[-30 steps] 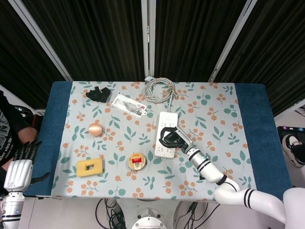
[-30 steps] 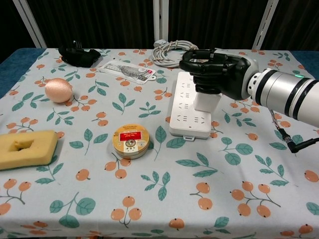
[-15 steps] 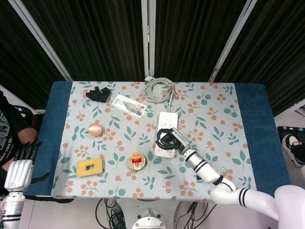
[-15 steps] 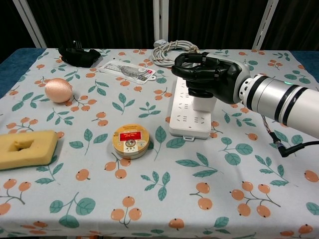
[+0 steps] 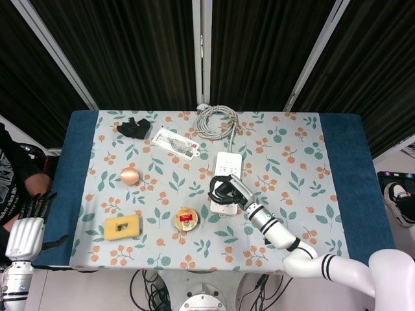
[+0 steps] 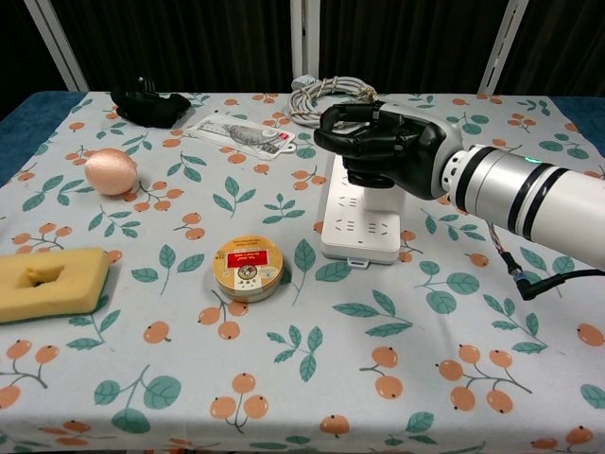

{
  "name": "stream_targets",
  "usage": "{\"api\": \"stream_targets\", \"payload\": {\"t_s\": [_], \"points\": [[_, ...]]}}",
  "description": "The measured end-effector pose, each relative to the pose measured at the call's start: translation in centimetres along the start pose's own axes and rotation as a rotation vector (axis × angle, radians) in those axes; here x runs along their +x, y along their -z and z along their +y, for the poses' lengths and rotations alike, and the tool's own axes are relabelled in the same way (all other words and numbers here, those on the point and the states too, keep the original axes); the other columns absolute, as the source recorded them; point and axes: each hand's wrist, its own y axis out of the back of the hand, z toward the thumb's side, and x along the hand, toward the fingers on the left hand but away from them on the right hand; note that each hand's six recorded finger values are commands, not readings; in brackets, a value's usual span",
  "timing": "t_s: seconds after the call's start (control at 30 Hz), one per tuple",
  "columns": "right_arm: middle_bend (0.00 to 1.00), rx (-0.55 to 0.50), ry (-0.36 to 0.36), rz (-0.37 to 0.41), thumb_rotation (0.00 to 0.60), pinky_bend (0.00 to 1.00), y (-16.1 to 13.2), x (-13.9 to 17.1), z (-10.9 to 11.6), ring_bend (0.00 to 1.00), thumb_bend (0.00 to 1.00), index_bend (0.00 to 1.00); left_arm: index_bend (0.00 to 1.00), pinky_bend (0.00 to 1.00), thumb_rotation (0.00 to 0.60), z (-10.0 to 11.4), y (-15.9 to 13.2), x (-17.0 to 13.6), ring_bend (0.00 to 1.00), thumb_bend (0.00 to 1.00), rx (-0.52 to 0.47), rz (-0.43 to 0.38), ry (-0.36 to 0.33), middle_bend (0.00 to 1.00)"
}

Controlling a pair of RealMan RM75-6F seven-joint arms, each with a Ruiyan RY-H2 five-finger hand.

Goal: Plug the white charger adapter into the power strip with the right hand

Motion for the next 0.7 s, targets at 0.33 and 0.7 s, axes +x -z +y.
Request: {"api": "stream_targets", "payload": {"t_s": [0.33,0.7], "points": [[1.0,-0.003,0.018,0.027,0.6,1.0,-0.5,0.3,0.4,1.0,0.89,1.0,0.09,0.0,0.6,-0.1,0.0,0.1,0.0,0.0,0.0,-0.003,0.003,0.03],[1.0,0.074,0.111,0.205,0.6,1.0,-5.4,3.1,3.8,0.99,0.85,1.0,0.09,0.0,0.6,0.3,-0.2,0.4,0.0,0.0,0.01,-0.014,0.0,0.03]]}}
